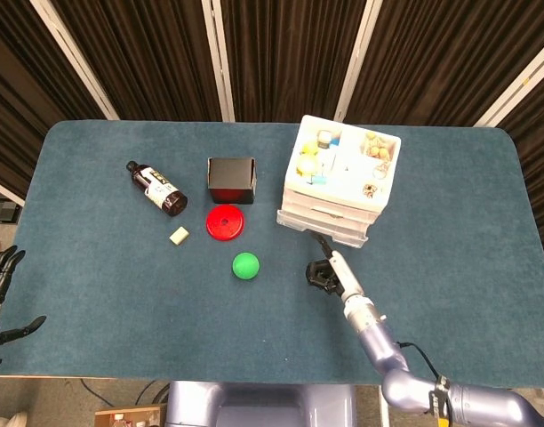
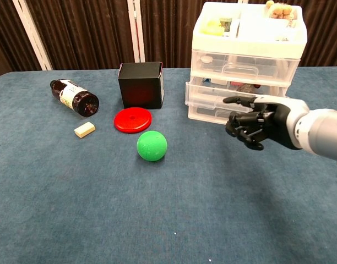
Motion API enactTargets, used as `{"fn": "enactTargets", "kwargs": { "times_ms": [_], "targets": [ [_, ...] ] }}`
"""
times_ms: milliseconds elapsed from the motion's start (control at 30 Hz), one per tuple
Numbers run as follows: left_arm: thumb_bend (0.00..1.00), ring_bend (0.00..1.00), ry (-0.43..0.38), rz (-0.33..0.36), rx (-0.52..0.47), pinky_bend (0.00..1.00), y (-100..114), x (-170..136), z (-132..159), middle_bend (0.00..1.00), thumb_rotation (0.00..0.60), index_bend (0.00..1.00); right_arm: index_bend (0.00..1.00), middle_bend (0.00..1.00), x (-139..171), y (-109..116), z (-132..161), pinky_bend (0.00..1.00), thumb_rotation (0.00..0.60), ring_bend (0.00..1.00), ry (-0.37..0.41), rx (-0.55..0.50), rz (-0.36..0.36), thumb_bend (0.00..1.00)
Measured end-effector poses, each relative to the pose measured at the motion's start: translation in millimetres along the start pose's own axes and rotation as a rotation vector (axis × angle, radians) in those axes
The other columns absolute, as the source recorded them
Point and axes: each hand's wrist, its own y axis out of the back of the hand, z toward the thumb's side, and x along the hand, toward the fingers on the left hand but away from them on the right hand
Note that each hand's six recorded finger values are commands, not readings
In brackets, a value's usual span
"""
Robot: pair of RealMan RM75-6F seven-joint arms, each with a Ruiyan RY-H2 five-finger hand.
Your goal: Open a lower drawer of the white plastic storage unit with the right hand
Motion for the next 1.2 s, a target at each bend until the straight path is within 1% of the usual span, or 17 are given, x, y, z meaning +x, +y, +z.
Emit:
{"fn": "enactTargets", "kwargs": {
  "times_ms": [133,233,300,400,467,533,600,700,800,867,900,933,1033,1133,1200],
  "targets": [
    [0.04,0.0,-0.004,0.003,-0.002,0.03,1,0,1,0.0,0.6,0.0,0.0,0.73,12,8,7,0.86,0.6,0.78,0.061,0.116,-0.059,0.75],
    [0.04,0.0,-0.008,0.007,0.005,0.03,1,-1,1,0.0,0.6,0.0,0.0,0.73,18,16,13,0.86,0.6,0.78,0.101,0.216,-0.123,0.75],
    [0.04,0.0,-0.009,0.01,0.007,0.03,1,-1,2,0.0,0.6,0.0,0.0,0.73,20,22,15,0.86,0.6,0.78,0.111,0.278,-0.161,0.75],
    [0.04,0.0,-0.008,0.012,0.009,0.03,1,-1,1,0.0,0.6,0.0,0.0,0.73,19,29,15,0.86,0.6,0.78,0.101,0.335,-0.192,0.75],
    [0.04,0.0,-0.007,0.012,0.009,0.03,1,-1,1,0.0,0.6,0.0,0.04,0.73,17,34,13,0.86,0.6,0.78,0.083,0.347,-0.203,0.75],
    [0.04,0.0,-0.005,0.01,0.007,0.03,0,-1,1,0.0,0.6,0.0,0.13,0.73,14,40,9,0.86,0.6,0.78,0.052,0.362,-0.213,0.75],
    [0.04,0.0,-0.001,0.008,0.006,0.03,0,-1,1,0.0,0.6,0.0,0.18,0.73,10,46,5,0.86,0.6,0.78,0.016,0.373,-0.22,0.75],
    [0.04,0.0,0.0,0.005,0.005,0.03,0,-1,0,0.0,0.6,0.0,0.21,0.74,4,55,2,0.86,0.6,0.78,-0.026,0.381,-0.232,0.75],
    [0.04,0.0,0.002,0.003,0.004,0.03,0,0,0,0.0,0.6,0.0,0.22,0.74,-2,62,-1,0.86,0.6,0.79,-0.05,0.383,-0.243,0.75],
    [0.04,0.0,0.004,0.002,0.003,0.03,-1,0,0,0.0,0.6,0.0,0.26,0.74,-6,66,-3,0.86,0.6,0.79,-0.066,0.38,-0.247,0.75],
    [0.04,0.0,0.004,0.002,0.002,0.03,-1,0,0,0.0,0.6,0.0,0.3,0.75,-9,68,-4,0.86,0.6,0.79,-0.077,0.376,-0.248,0.75],
    [0.04,0.0,0.005,0.001,0.001,0.03,-1,0,0,0.0,0.6,0.0,0.35,0.75,-11,70,-5,0.86,0.6,0.79,-0.083,0.373,-0.252,0.75],
    [0.04,0.0,0.007,-0.001,0.0,0.03,-1,0,0,0.0,0.6,0.0,0.44,0.76,-13,70,-2,0.86,0.6,0.8,-0.077,0.37,-0.256,0.75],
    [0.04,0.0,0.007,-0.003,-0.002,0.03,-1,0,0,0.0,0.6,0.0,0.48,0.76,-11,66,-3,0.86,0.6,0.8,-0.068,0.371,-0.248,0.75],
    [0.04,0.0,0.007,-0.002,-0.002,0.03,-1,0,0,0.0,0.6,0.0,0.48,0.76,-9,64,-4,0.86,0.6,0.8,-0.065,0.374,-0.241,0.75]
  ]
}}
